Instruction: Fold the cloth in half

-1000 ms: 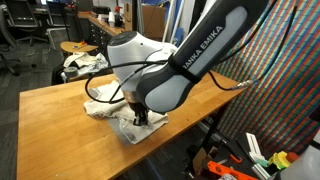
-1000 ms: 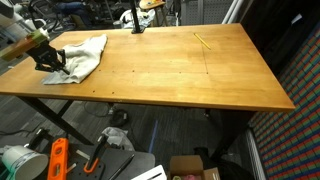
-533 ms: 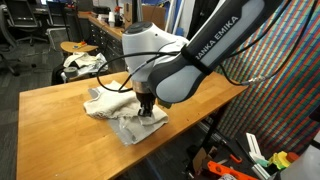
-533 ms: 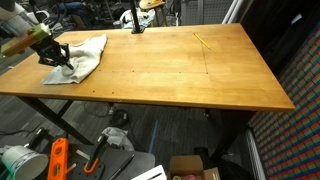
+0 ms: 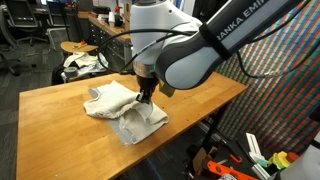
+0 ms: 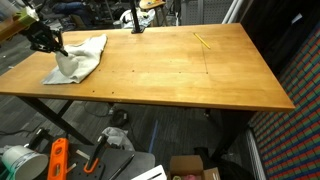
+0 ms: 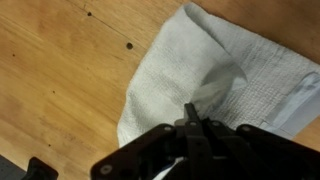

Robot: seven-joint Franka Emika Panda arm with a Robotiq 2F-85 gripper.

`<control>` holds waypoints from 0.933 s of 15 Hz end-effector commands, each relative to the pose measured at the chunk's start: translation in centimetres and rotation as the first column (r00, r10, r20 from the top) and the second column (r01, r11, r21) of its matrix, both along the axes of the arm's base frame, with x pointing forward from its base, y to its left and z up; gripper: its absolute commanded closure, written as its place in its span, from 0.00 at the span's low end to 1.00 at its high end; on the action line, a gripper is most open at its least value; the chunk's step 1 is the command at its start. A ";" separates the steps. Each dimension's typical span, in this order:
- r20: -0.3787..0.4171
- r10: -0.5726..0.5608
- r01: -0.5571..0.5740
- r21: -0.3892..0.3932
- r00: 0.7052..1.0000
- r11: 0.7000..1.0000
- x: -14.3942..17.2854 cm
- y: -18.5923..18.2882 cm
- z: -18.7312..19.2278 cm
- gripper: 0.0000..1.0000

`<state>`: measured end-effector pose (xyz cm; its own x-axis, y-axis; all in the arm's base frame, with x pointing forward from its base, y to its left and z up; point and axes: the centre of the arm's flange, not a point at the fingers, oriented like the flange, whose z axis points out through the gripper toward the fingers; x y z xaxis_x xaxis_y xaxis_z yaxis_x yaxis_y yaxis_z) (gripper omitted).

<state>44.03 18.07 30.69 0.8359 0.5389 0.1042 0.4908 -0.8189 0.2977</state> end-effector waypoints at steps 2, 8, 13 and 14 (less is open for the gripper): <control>0.029 0.050 -0.051 0.032 0.998 0.998 -2.6 3.9 2.2 0.99; 0.016 0.071 -0.071 -0.009 0.997 0.997 -3.3 8.0 1.0 0.99; 0.003 0.109 -0.109 -0.039 0.994 0.993 -3.7 10.6 -0.7 0.99; 0.009 0.116 -0.116 -0.048 0.993 0.992 -3.7 11.2 -1.2 0.99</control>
